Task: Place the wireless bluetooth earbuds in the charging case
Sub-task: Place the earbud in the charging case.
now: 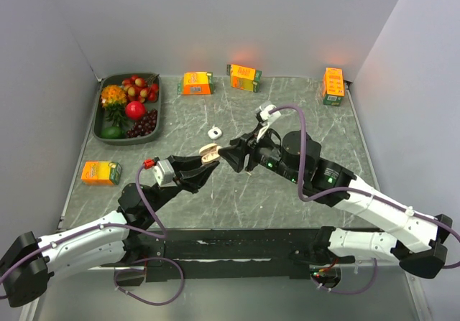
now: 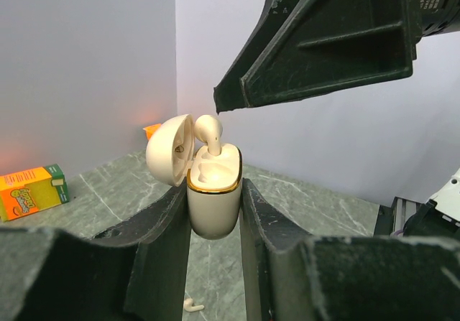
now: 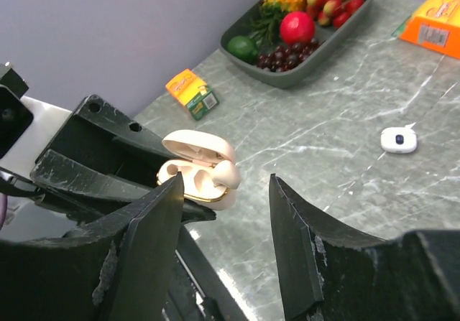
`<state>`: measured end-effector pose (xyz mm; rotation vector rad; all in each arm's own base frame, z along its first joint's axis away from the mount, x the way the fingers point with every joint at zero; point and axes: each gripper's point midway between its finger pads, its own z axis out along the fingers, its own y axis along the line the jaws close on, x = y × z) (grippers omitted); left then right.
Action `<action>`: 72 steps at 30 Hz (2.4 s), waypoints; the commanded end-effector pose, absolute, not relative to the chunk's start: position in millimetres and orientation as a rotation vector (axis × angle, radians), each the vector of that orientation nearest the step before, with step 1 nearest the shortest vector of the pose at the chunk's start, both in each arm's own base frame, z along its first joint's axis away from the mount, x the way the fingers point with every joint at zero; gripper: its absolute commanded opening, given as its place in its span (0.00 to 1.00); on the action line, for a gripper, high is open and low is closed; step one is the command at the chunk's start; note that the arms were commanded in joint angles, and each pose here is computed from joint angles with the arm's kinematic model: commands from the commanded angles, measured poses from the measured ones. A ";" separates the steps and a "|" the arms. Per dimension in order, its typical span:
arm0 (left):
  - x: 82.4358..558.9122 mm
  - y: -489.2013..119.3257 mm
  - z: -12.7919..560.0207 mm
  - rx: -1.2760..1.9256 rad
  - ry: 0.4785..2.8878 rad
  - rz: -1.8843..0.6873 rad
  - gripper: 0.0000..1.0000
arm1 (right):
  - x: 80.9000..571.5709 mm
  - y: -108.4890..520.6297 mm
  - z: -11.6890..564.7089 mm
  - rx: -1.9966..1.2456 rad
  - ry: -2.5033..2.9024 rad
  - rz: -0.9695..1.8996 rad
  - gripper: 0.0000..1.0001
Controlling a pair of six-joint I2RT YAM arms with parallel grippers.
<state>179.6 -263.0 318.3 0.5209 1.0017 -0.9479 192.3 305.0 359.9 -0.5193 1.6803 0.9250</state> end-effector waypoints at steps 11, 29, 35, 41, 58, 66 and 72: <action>175.0 -257.5 344.1 0.484 0.927 -0.965 0.01 | 195.8 303.7 373.2 -0.463 1.707 0.936 0.55; 173.4 -255.3 342.8 0.478 0.928 -0.970 0.01 | 181.6 321.1 387.2 -0.539 1.652 1.059 0.55; 173.6 -254.8 341.8 0.475 0.931 -0.970 0.01 | 178.2 320.7 393.4 -0.542 1.635 1.083 0.54; 174.8 -254.6 341.8 0.470 0.935 -0.966 0.01 | 175.2 320.8 393.4 -0.548 1.633 1.097 0.55; 177.1 -255.5 343.0 0.464 0.937 -0.964 0.01 | 164.1 317.9 394.9 -0.560 1.629 1.144 0.55; 174.9 -256.3 342.8 0.472 0.935 -0.973 0.01 | 183.5 300.1 402.8 -0.459 1.629 1.063 0.59; 174.8 -256.4 342.8 0.471 0.936 -0.976 0.01 | 193.2 303.8 402.0 -0.471 1.659 1.070 0.59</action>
